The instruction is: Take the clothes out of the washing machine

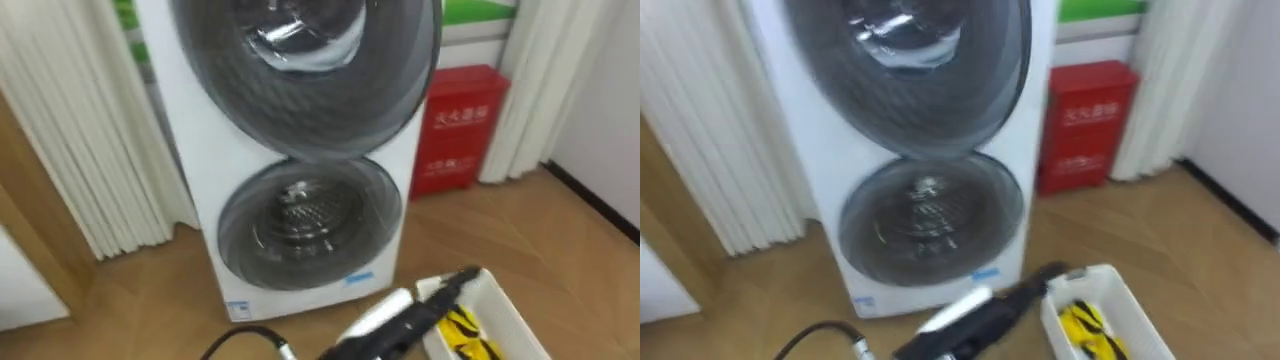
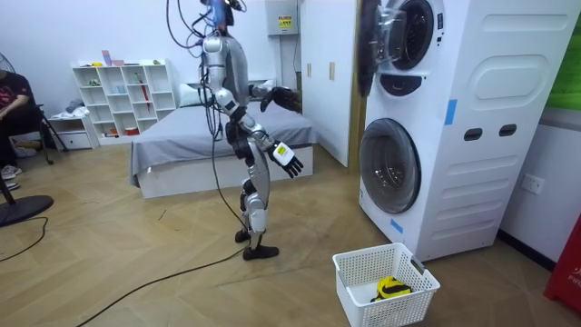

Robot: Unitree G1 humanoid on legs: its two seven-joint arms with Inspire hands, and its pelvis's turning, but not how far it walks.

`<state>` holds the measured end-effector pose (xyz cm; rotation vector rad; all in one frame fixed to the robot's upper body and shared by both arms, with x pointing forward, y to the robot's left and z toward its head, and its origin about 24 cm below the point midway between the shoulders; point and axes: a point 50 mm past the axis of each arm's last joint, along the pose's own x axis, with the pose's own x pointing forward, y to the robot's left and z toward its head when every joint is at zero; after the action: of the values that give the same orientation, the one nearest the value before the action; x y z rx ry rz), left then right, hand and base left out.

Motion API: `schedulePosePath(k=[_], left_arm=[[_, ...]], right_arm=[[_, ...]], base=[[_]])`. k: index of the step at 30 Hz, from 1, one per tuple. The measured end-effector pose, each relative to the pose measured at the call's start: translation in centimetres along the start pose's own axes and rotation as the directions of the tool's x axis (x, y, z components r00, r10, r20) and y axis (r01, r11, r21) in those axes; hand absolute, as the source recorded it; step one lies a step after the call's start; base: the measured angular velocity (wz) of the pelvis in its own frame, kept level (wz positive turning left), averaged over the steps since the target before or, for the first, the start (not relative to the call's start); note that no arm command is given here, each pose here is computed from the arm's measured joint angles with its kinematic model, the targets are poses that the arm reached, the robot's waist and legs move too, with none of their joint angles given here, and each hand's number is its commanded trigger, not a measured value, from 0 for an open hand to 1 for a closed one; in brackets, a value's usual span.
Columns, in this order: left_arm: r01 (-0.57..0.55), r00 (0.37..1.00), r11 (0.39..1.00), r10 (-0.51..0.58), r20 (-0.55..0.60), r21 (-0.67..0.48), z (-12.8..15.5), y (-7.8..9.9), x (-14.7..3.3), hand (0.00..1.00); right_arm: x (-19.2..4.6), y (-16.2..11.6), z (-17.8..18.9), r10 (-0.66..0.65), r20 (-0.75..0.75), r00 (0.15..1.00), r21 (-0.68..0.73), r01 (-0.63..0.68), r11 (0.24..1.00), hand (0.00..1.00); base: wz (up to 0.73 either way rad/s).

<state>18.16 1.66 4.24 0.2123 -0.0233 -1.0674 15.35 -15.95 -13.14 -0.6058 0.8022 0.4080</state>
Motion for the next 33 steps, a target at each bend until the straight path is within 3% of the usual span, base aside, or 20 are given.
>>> schedulePosePath(k=[6,25,31,33], left_arm=[[0.062,0.997,0.998,-0.063,-0.051,-0.018,-1.3,-0.5,0.2,0.00],[0.071,0.987,0.997,-0.075,-0.142,-0.033,-3.4,-0.5,-0.2,0.00],[0.008,0.980,0.998,-0.018,-0.198,-0.055,-5.1,-0.4,-1.0,0.00],[-0.087,0.950,0.994,0.064,-0.306,-0.061,-7.8,-0.3,-2.9,0.00]], right_arm=[[0.0,0.2,0.1,0.014,0.013,1.000,-0.005,-0.014,1.000,0.00],[0.1,0.6,0.8,0.058,0.042,0.997,-0.011,-0.057,0.998,0.00],[-0.2,1.0,0.7,0.088,0.046,0.995,-0.005,-0.088,0.996,0.00],[-0.5,1.0,0.2,0.081,0.050,0.995,0.045,-0.084,0.995,0.00]], base=[[-0.29],[-0.01],[0.09],[-0.02]])
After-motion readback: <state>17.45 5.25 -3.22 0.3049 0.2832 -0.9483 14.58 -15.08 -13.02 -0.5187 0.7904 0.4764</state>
